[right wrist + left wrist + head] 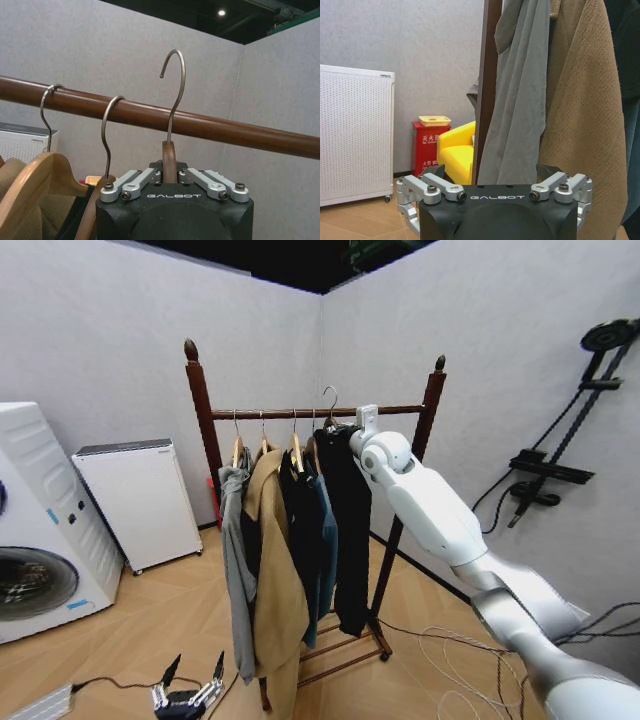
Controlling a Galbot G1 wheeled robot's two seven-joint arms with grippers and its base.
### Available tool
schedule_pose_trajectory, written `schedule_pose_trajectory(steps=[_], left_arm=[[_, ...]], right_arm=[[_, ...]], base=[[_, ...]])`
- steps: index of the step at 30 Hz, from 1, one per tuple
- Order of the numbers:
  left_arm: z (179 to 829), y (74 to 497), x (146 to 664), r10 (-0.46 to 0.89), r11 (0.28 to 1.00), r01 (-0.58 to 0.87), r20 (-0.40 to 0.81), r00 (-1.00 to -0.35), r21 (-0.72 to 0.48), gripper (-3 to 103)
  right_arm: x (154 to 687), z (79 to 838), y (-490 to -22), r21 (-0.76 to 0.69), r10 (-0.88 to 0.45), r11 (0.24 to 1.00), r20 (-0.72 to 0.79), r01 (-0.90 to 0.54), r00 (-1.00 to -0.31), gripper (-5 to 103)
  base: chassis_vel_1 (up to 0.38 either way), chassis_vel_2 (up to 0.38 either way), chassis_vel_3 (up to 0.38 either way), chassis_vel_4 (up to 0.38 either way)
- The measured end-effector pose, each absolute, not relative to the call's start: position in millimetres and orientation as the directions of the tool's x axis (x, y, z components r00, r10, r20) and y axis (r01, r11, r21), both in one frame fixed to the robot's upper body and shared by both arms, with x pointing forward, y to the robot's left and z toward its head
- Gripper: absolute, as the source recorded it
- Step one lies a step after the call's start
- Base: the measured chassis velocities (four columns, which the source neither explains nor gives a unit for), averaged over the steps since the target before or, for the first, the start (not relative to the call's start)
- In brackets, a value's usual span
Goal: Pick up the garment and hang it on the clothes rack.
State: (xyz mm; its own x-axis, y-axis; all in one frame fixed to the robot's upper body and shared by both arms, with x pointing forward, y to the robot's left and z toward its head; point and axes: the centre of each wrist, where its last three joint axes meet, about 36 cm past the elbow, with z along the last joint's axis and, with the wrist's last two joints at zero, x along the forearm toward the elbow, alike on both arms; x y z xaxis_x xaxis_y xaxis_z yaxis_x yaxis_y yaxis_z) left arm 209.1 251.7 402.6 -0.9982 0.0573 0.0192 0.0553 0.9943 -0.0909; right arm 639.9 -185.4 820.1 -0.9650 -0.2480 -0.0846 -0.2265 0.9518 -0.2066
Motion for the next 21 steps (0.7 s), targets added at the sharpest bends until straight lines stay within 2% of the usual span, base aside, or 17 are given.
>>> schedule_pose_trajectory(steps=[17,18,20,21], left_arm=[[402.6,251.7,209.1,0.057,0.994,0.055,0.019,-0.998,-0.091,100],[402.6,251.7,209.1,0.057,0.994,0.055,0.019,-0.998,-0.091,100],[402.6,251.7,209.2,0.057,0.994,0.056,0.019,-0.998,-0.091,100],[402.6,251.7,209.2,0.057,0.994,0.056,0.019,-0.998,-0.091,100]], right_arm=[[648.7,791.0,-194.5,-0.196,-0.217,0.959,-0.037,-0.206,-0.976,10],[648.8,789.5,-195.5,-0.193,-0.216,0.959,-0.040,-0.205,-0.975,11],[647.6,789.9,-199.1,-0.183,-0.215,0.962,-0.060,-0.201,-0.975,21],[647.6,789.9,-199.1,-0.183,-0.215,0.962,-0.060,-0.201,-0.975,21]], base=[[0.000,0.000,0.000,0.000],[0.000,0.000,0.000,0.000],[0.000,0.000,0.000,0.000],[0.000,0.000,0.000,0.000]])
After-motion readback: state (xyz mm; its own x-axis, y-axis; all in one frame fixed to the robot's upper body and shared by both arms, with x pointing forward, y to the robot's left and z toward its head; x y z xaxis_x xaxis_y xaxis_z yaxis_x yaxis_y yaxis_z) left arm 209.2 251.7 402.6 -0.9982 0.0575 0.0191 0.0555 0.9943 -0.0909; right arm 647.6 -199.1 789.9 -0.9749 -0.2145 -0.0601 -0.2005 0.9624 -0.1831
